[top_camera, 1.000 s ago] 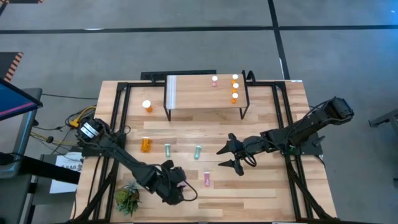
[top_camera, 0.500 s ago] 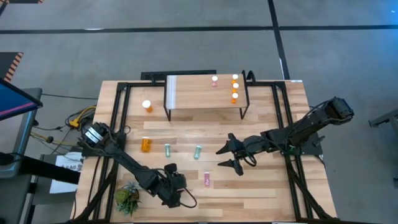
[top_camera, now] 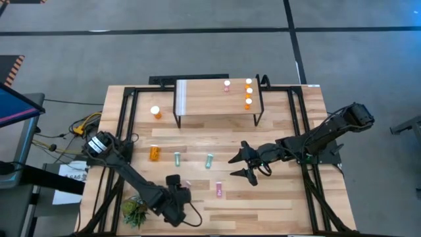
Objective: Pick and place medicine bottles onto shelf by color
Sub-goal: Put the left pink pill bottle on the shelf aligned with the other pink pill bottle
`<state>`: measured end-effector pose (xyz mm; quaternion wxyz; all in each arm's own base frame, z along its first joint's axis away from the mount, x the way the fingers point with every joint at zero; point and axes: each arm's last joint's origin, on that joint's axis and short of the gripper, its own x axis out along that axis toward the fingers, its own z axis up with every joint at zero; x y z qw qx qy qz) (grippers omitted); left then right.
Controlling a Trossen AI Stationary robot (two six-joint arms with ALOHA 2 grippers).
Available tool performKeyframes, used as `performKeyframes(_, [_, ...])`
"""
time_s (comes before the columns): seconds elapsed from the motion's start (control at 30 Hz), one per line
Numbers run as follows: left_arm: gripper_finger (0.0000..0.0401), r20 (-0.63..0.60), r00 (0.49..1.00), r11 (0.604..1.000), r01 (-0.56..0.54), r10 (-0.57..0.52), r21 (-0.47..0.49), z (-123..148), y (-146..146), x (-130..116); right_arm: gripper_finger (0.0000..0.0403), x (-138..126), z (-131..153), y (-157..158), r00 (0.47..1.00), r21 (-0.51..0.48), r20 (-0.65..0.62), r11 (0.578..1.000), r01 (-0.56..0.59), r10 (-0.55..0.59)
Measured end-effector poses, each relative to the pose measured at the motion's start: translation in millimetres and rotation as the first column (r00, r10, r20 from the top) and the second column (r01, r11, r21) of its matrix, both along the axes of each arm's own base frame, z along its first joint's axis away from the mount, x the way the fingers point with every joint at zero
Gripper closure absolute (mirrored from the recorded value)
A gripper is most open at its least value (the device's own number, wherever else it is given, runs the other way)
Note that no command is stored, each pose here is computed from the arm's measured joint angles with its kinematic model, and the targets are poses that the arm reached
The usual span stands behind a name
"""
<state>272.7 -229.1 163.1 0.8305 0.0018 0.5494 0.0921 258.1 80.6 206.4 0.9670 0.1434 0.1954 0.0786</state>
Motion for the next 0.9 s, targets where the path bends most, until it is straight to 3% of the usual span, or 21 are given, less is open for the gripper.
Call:
performKeyframes(0.1, [0.0212, 0.038, 0.997, 0.995, -0.074, 0.071, 0.064, 12.9, -4.1, -4.1, 0.0127, 0.0, 0.0, 0.0, 1.000, 0.000, 0.000, 1.000, 0.000, 0.000])
performKeyframes(0.23, [0.0212, 0.073, 0.982, 0.983, -0.179, 0.177, 0.027, 14.3, -2.4, -2.7, 0.0127, 0.0, 0.0, 0.0, 1.000, 0.000, 0.000, 1.000, -0.001, 0.001])
performKeyframes(0.53, [0.0212, -0.003, 0.938, 0.938, -0.348, 0.348, 0.010, -13.9, 21.6, -7.4, 0.0127, 0.0, 0.0, 0.0, 1.000, 0.001, 0.000, 1.000, -0.001, 0.001])
performKeyframes(0.73, [0.0212, -0.034, 0.938, 0.936, -0.347, 0.345, -0.064, -26.6, 25.7, -5.7, 0.0127, 0.0, 0.0, 0.0, 1.000, 0.001, 0.000, 1.000, -0.001, 0.001])
performKeyframes(0.9, [0.0212, -0.036, 0.962, 0.961, -0.273, 0.272, -0.040, -28.1, 26.4, -5.9, 0.0127, 0.0, 0.0, 0.1, 1.000, 0.001, 0.000, 1.000, -0.002, 0.002])
